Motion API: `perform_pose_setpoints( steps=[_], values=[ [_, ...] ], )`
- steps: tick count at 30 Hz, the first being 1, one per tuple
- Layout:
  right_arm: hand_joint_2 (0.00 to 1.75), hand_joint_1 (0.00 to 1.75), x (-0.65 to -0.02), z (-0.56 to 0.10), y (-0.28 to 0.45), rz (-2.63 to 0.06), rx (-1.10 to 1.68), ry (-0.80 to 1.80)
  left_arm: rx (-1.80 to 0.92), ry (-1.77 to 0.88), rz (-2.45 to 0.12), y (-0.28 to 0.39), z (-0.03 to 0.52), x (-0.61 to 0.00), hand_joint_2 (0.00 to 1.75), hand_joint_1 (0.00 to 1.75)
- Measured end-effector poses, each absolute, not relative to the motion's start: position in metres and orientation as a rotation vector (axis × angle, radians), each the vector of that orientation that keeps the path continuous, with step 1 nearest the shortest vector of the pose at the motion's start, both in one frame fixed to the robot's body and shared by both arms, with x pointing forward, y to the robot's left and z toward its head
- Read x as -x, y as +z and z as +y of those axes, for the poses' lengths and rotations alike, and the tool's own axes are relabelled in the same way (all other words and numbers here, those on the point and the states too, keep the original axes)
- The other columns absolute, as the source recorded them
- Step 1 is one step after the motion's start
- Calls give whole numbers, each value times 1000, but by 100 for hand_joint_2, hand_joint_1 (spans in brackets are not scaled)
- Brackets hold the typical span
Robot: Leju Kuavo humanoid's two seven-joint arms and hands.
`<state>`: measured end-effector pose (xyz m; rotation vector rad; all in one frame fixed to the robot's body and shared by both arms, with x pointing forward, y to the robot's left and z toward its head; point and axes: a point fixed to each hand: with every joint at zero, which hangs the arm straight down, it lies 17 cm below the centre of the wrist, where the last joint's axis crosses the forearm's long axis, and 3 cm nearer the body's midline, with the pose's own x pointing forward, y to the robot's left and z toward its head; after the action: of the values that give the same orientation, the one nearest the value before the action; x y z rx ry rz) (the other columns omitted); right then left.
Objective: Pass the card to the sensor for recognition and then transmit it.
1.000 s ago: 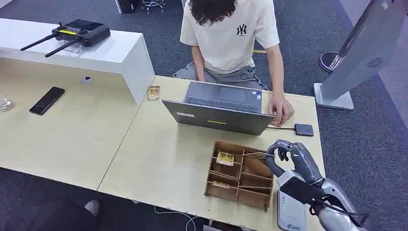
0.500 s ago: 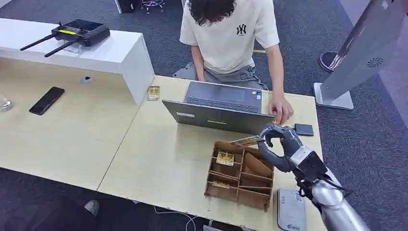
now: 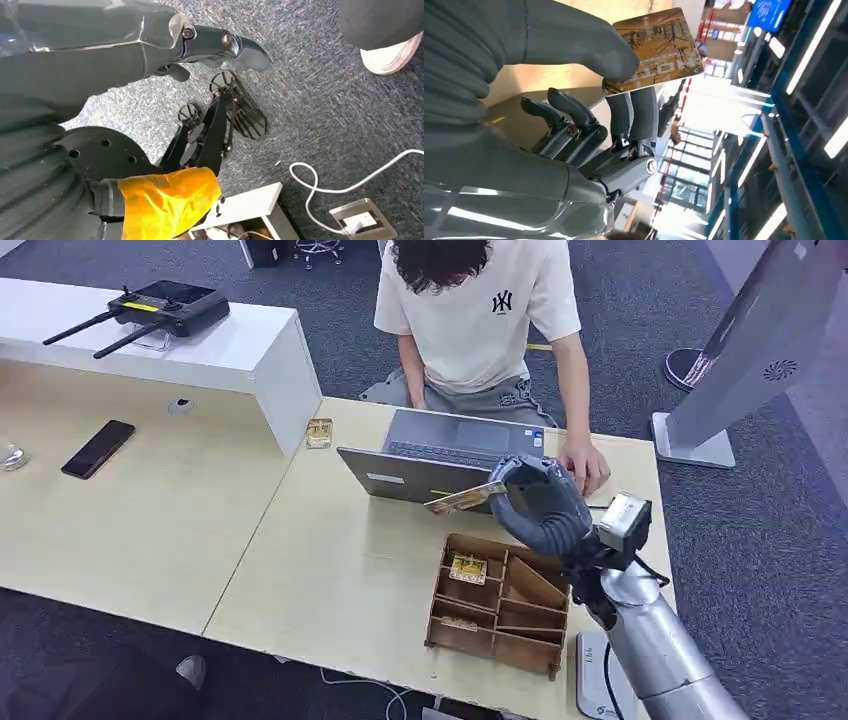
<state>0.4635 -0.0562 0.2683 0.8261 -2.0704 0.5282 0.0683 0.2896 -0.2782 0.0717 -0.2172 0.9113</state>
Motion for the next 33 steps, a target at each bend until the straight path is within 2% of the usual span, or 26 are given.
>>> perform_pose_setpoints(
  steps=[8,14,16,23,33],
  values=[
    [175,175,-479,-23,314,-2114,-872,542,-69,899,-215,-278,288,-68,175,0],
    [175,175,-480,-21,319,-2121,-869,543,-68,898,-215,-278,288,-68,175,0],
    [175,175,-501,3,350,-2179,-749,588,-64,886,-213,-278,287,-67,175,0],
    [175,175,-530,24,382,-2223,-555,609,-64,870,-213,-279,290,-67,175,0],
    [175,175,-553,49,398,-2224,-188,693,-105,869,-153,-281,299,-59,175,0]
  ],
)
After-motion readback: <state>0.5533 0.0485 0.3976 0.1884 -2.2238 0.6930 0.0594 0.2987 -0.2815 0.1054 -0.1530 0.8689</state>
